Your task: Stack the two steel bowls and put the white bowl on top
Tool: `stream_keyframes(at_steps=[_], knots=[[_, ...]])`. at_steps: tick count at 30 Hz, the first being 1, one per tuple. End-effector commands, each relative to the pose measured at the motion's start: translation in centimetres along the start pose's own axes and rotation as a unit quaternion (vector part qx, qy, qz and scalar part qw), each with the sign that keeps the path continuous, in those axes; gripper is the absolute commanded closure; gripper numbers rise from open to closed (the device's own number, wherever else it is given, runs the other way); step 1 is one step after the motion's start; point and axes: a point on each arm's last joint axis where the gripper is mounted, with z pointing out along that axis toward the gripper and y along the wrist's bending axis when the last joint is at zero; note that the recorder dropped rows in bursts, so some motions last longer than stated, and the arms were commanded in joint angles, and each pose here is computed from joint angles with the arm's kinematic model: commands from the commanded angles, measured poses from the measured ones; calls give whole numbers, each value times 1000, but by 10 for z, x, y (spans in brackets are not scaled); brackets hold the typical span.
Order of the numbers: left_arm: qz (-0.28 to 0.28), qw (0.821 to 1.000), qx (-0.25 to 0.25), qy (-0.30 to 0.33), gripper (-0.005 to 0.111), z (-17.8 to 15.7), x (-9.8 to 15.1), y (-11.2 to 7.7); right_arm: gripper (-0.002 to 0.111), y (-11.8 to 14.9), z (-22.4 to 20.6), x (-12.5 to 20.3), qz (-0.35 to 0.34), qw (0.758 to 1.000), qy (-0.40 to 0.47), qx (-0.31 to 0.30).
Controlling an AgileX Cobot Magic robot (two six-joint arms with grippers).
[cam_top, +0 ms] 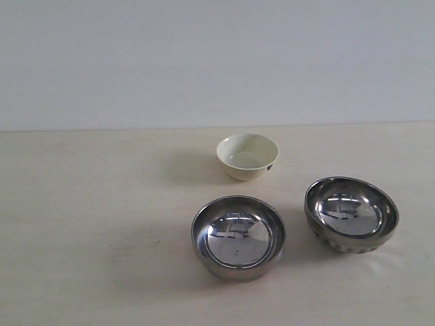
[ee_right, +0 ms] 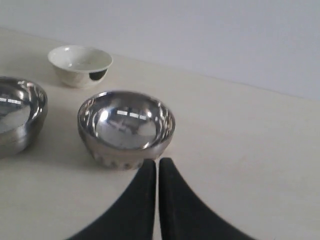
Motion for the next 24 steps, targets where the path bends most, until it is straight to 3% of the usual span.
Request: stream_keyframes(at_steps=[1, 6, 12, 17, 24], knots=[[-6, 1000, 0, 3, 102, 0, 2, 0, 108, -4, -3, -20, 0, 993, -114, 22], [-6, 1000, 0, 3, 102, 0, 2, 0, 108, -7, -11, -41, 32, 971, -234, 36], [-6, 1000, 0, 3, 102, 0, 2, 0, 108, -11, -20, -56, 184, 925, -332, -1], [-6, 1000, 0, 3, 102, 0, 2, 0, 108, -12, -23, -65, 193, 936, -294, -4], [-6, 1000, 0, 3, 102, 0, 2, 0, 108, -20, -27, -110, 205, 958, -199, -6]])
